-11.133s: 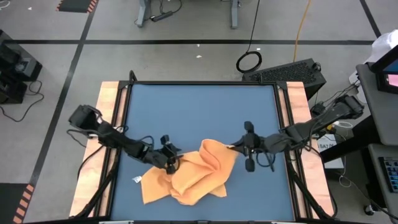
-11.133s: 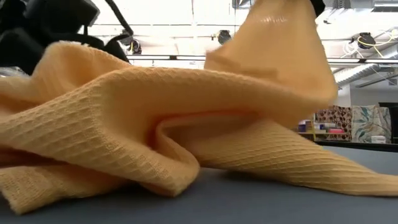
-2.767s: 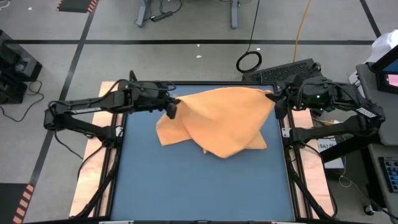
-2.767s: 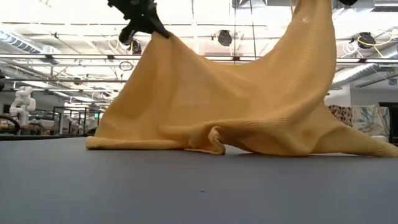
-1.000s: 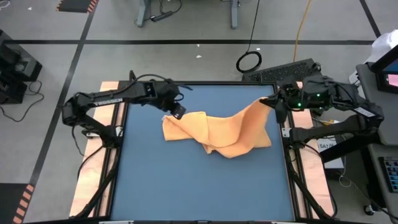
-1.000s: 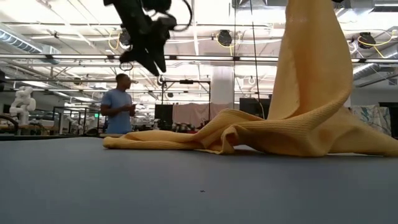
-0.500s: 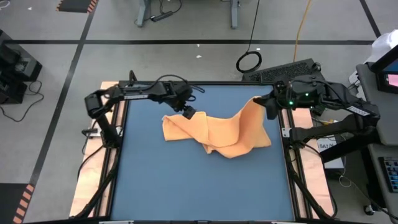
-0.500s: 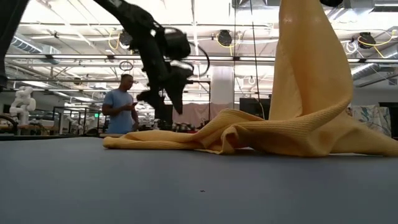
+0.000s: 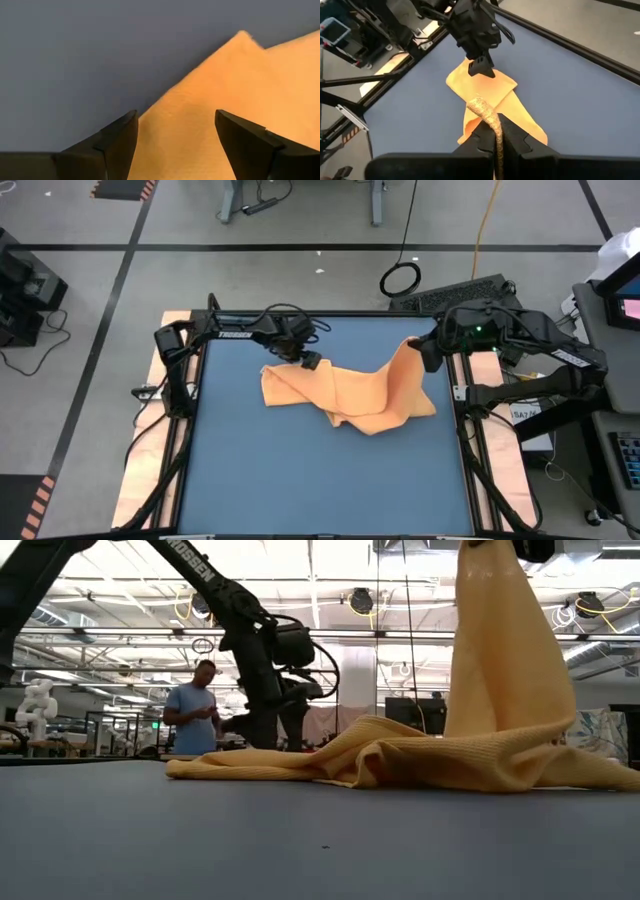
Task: Roll towel
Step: Roll the yellow towel
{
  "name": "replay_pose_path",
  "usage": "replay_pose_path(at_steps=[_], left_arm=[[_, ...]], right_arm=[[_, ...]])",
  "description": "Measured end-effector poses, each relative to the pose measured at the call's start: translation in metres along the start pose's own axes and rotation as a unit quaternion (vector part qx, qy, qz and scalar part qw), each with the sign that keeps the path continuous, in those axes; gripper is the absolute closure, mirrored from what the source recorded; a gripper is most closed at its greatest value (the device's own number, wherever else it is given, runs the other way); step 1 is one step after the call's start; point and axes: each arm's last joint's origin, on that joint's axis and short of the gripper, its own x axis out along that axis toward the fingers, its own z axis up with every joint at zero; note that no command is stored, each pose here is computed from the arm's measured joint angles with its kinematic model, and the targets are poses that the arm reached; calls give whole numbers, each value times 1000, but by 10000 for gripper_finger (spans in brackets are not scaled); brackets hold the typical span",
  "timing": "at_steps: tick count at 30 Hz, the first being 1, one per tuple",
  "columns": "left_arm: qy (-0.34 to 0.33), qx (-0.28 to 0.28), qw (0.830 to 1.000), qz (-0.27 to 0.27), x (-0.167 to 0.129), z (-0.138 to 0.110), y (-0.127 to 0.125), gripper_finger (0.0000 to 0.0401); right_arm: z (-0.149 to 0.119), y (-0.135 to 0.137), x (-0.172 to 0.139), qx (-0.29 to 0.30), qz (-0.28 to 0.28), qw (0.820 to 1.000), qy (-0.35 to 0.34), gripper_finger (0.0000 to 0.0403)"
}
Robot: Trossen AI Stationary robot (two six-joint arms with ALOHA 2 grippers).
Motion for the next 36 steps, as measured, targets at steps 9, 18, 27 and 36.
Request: replay_pose_path(at_steps=[9,18,27,36], left_arm=[[-33,62,998,-5,4,5,-4,152],[-27,113,993,-11,14,-1,-12,316],[-19,118,993,-8,0,-3,-16,390],[-55,176,983,-12,-72,-11,-32,397]], right_arm=[[0,0,0,-23,-2,1000,2,403],[0,0,0,-30,-2,1000,1,403],[4,2,-1,-21,12,1000,-20,403],[12,2,-15,-26,13,999,-43,403]])
